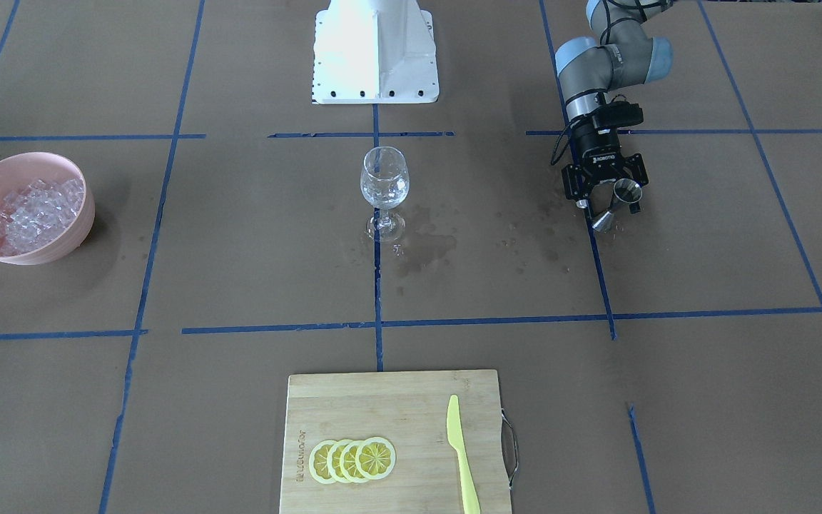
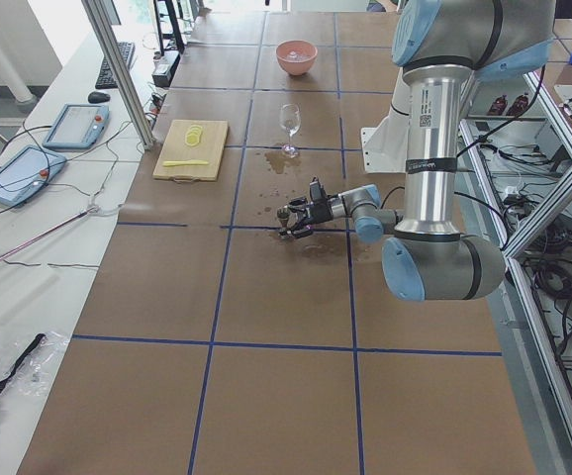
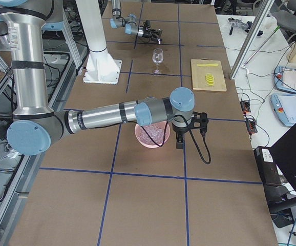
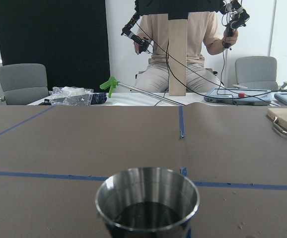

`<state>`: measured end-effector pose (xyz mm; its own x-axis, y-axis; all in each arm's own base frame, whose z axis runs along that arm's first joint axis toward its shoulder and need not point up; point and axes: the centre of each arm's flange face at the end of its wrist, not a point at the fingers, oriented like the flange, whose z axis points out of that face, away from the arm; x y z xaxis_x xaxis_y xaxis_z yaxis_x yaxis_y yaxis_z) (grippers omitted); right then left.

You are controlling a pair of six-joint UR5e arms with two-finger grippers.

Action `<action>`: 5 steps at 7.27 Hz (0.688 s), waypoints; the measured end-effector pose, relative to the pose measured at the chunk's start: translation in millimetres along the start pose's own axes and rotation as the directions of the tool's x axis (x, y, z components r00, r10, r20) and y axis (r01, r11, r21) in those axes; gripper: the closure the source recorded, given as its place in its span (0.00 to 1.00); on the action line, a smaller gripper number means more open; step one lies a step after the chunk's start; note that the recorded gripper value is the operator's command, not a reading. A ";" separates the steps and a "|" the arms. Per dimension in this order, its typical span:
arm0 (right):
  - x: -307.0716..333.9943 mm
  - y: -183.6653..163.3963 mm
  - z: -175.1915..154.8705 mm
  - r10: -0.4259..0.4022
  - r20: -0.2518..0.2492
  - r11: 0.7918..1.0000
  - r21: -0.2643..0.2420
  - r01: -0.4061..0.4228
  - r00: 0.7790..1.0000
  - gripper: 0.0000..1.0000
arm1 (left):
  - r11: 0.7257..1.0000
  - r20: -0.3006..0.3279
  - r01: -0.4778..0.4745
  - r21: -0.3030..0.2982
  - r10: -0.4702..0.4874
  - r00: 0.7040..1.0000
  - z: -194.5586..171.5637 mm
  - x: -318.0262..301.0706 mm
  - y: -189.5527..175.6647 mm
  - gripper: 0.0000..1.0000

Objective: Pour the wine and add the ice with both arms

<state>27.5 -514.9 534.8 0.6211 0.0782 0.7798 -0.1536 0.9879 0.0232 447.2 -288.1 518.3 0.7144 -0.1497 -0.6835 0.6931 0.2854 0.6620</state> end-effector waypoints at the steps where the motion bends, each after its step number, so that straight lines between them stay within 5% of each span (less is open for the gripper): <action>1: -0.2 0.0 0.3 0.000 0.001 1.000 -0.001 0.000 1.000 0.00 | 1.000 0.001 -0.002 0.000 0.002 1.000 0.9 -0.7 1.6 0.18; 5: -0.7 0.1 0.6 -0.001 0.001 1.000 -0.002 0.001 1.000 0.00 | 1.000 0.004 -0.005 -0.006 0.005 1.000 2.3 -2.2 4.0 0.48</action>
<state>26.6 -515.0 534.6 0.6204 0.0771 0.7805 -0.1518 0.9881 0.0231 448.6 -288.8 523.1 0.7185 -0.1519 -0.6787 0.6887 0.2919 0.6637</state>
